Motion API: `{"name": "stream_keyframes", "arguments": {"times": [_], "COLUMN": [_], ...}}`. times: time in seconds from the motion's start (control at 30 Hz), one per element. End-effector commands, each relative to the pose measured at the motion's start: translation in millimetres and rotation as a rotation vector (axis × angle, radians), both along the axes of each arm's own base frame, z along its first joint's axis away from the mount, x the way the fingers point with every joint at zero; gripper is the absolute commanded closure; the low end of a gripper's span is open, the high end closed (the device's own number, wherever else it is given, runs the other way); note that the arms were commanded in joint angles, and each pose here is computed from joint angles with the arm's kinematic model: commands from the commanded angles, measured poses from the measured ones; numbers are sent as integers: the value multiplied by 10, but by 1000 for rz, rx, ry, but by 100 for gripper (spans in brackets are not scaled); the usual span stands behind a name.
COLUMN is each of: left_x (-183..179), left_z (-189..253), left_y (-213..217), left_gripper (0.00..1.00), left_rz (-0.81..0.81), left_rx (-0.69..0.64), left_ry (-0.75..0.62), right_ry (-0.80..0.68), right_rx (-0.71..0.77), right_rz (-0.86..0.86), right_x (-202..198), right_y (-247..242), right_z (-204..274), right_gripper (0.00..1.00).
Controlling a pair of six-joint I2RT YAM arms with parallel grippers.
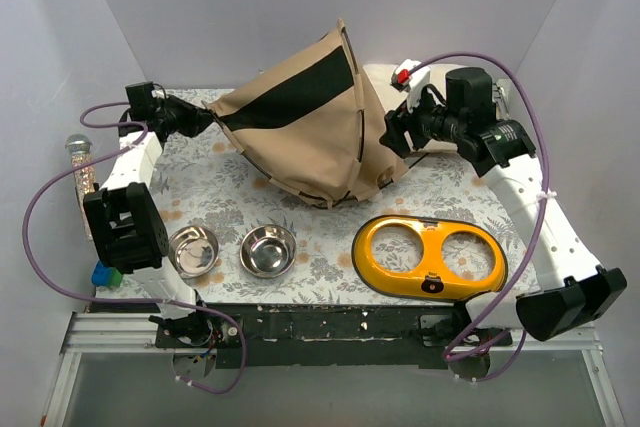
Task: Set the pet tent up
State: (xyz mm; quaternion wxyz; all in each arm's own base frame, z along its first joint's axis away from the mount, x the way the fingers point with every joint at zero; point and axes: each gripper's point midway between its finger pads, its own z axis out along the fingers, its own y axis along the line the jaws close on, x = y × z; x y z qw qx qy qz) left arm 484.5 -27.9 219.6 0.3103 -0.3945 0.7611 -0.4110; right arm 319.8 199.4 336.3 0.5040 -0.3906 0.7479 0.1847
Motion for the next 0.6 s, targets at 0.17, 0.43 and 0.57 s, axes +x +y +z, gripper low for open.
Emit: {"name": "stream_keyframes", "arguments": {"times": [0.17, 0.43, 0.57], "left_x": [12, -40, -107], "left_z": [-365, -368, -336], "left_y": [216, 180, 144], "left_gripper": [97, 97, 93], "left_rz": [64, 37, 14], "left_rx": [36, 39, 44], "left_ry": [118, 108, 93], "right_ry": [223, 242, 267], "right_rx": [241, 268, 341], "right_rz": [273, 212, 170], "right_x": [-595, -363, -264], "right_y": [486, 781, 862], "right_z": [-12, -341, -284], "right_gripper": [24, 26, 50]}}
